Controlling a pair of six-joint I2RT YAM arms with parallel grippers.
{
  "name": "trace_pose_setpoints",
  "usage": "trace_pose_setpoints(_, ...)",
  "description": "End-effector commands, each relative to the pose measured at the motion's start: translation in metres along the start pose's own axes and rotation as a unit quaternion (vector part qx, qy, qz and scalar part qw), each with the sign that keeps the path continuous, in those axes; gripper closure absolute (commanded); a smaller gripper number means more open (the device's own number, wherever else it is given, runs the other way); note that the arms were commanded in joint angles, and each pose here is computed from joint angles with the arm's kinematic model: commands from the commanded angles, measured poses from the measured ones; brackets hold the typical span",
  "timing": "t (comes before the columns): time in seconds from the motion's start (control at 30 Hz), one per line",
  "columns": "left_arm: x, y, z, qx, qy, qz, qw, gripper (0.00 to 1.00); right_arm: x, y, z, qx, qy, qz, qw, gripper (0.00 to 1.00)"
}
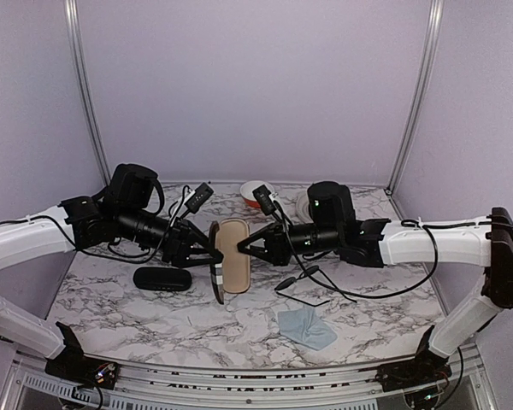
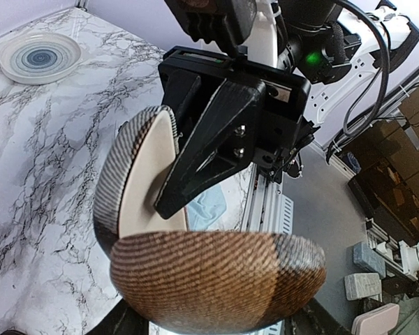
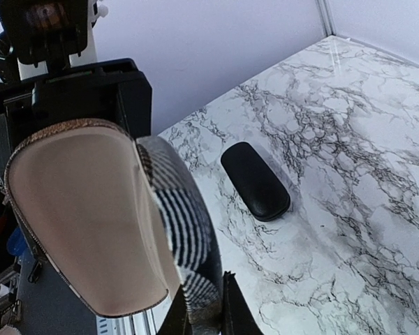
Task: Organize the sunglasses
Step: Pass from the left arm to the right
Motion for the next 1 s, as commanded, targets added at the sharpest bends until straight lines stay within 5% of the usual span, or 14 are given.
trace_pose_setpoints(0.0,-0.014,0.006,-0.007,0.006,-0.028,-0.025,0.999,0.54,-0.019,0.002,0.016,-0.026,0.016,-0.02,0.999,1.0)
trace_pose_setpoints(0.27,-0.011,0.006,0.003,-0.025,-0.023,-0.02,0.999,0.02,-0.019,0.0,0.007,0.001,-0.003,-0.021,1.0,1.0)
trace_pose_setpoints(0.6,-0.012,0.014,0.031,-0.131,0.011,-0.016,0.991,0.01,-0.024,-0.001,-0.039,0.137,-0.112,-0.05,0.983,1.0)
trace_pose_setpoints(0.97,0.003,0.024,0.056,-0.304,0.078,-0.013,0.949,0.03,-0.001,-0.012,-0.089,0.225,-0.275,-0.072,0.932,1.0)
Point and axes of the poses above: each gripper's point midway between its finger pads, its own y axis back along the fingers, its own z axis along the line the jaws close on, x = y × z, the point moved 2 cm from there along y, back along the fingers, and after that the axes turned 14 degrees about -y, right-handed, at the moved point
